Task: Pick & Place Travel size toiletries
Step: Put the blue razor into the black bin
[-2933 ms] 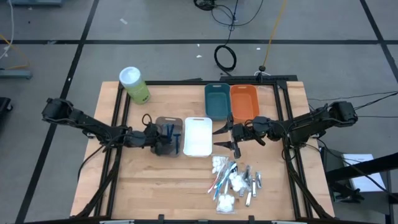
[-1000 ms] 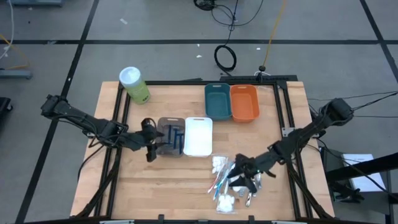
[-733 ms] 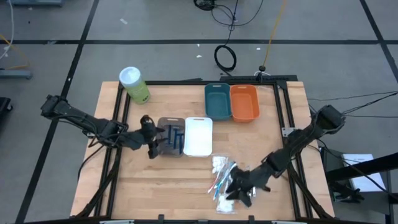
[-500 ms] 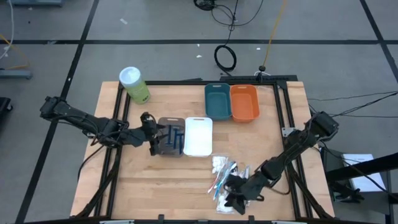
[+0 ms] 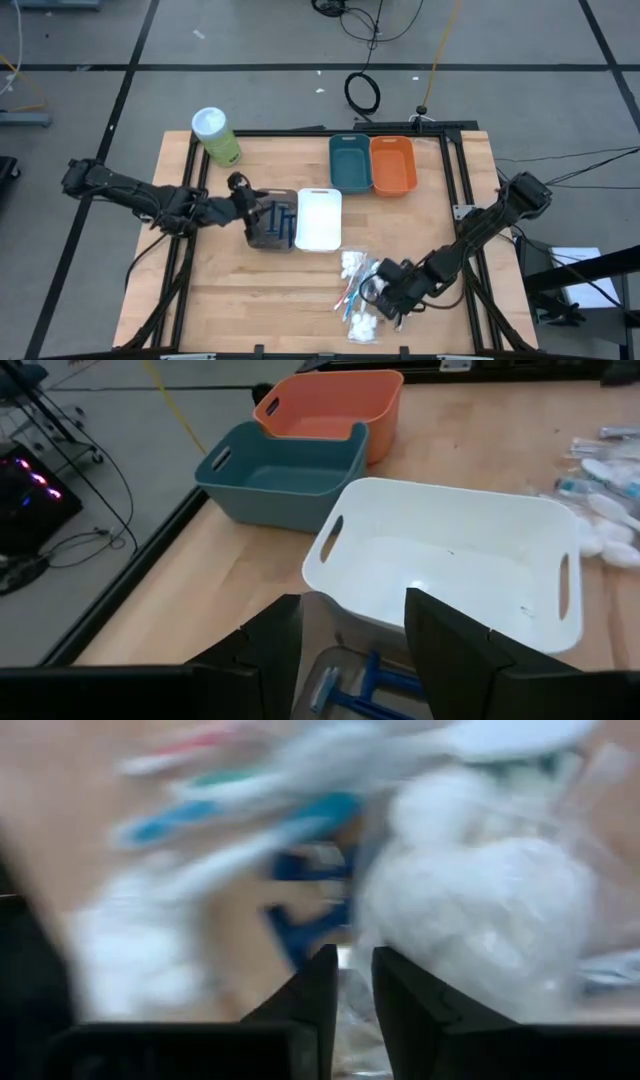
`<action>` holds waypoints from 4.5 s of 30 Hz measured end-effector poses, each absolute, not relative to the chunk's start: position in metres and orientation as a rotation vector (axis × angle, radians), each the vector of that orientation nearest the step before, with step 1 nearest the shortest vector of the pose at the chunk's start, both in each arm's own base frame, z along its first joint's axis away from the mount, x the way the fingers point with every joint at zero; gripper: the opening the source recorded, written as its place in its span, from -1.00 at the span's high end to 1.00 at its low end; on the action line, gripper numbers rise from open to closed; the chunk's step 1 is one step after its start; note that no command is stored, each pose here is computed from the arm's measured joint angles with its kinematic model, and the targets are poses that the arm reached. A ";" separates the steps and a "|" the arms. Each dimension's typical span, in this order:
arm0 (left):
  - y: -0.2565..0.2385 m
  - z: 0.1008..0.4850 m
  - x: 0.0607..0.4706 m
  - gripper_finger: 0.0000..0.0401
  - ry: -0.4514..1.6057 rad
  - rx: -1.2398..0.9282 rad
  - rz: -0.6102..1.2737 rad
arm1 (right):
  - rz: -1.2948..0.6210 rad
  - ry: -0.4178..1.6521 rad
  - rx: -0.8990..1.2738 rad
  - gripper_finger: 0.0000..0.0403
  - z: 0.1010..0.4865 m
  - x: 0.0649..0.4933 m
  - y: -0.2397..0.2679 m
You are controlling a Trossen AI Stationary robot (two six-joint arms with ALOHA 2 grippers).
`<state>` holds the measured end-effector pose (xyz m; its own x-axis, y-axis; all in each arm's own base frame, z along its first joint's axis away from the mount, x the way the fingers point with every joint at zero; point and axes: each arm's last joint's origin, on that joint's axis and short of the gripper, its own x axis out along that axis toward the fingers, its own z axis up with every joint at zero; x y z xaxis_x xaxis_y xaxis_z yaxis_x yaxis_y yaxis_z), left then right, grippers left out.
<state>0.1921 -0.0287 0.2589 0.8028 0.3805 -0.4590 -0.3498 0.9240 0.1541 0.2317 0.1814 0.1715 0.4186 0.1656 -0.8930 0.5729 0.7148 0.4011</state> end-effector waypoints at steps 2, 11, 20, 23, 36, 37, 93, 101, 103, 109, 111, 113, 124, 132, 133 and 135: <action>-0.027 0.259 0.192 0.14 0.510 0.057 0.392 | -0.373 1.171 0.722 0.75 0.169 0.227 0.174; -0.019 0.259 0.194 0.14 0.521 0.080 0.398 | -0.619 1.155 0.529 0.89 0.171 0.218 0.142; -0.014 0.259 0.194 0.14 0.521 0.074 0.418 | -0.458 1.019 0.498 0.95 0.183 0.234 0.142; -0.014 0.259 0.194 0.14 0.522 0.075 0.418 | -0.329 0.959 0.521 0.90 0.186 0.242 0.149; -0.014 0.259 0.194 0.14 0.526 0.094 0.413 | -0.202 0.981 0.584 0.35 0.183 0.254 0.140; -0.014 0.259 0.194 0.14 0.526 0.094 0.413 | -0.234 1.027 0.608 0.34 0.180 0.250 0.138; -0.014 0.258 0.194 0.14 0.521 0.063 0.415 | -0.338 1.101 0.741 0.87 0.159 0.229 0.112; -0.014 0.258 0.194 0.14 0.521 0.063 0.415 | -0.264 0.983 0.748 0.87 0.188 0.222 0.108; -0.014 0.259 0.194 0.14 0.521 0.063 0.415 | -0.264 0.938 0.731 0.87 0.194 0.221 0.106; -0.014 0.259 0.194 0.14 0.521 0.063 0.415 | -0.264 0.784 0.598 0.88 0.207 0.222 0.101; -0.015 0.259 0.195 0.14 0.518 0.063 0.415 | -0.263 0.723 0.534 0.87 0.210 0.225 0.101; -0.015 0.260 0.195 0.14 0.504 0.057 0.415 | -0.263 0.659 0.465 0.87 0.212 0.230 0.102; -0.021 0.270 0.211 0.14 0.312 -0.028 0.242 | -0.268 0.336 0.135 0.88 0.217 0.275 0.095; -0.035 0.254 0.250 0.14 0.180 0.021 -0.017 | -0.096 0.138 0.029 0.87 0.214 0.306 0.091; -0.037 0.251 0.256 0.14 0.167 0.017 -0.048 | -0.077 0.124 0.023 0.88 0.214 0.307 0.092; -0.040 0.246 0.265 0.14 0.129 0.009 -0.106 | -0.069 0.111 0.007 0.88 0.212 0.309 0.091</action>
<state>0.2648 -0.0399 0.2459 0.9862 -0.1045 -0.1288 0.1056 0.9944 0.0019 0.3094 0.0914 0.2119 0.9915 -0.0686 -0.1108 0.0694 0.9976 0.0034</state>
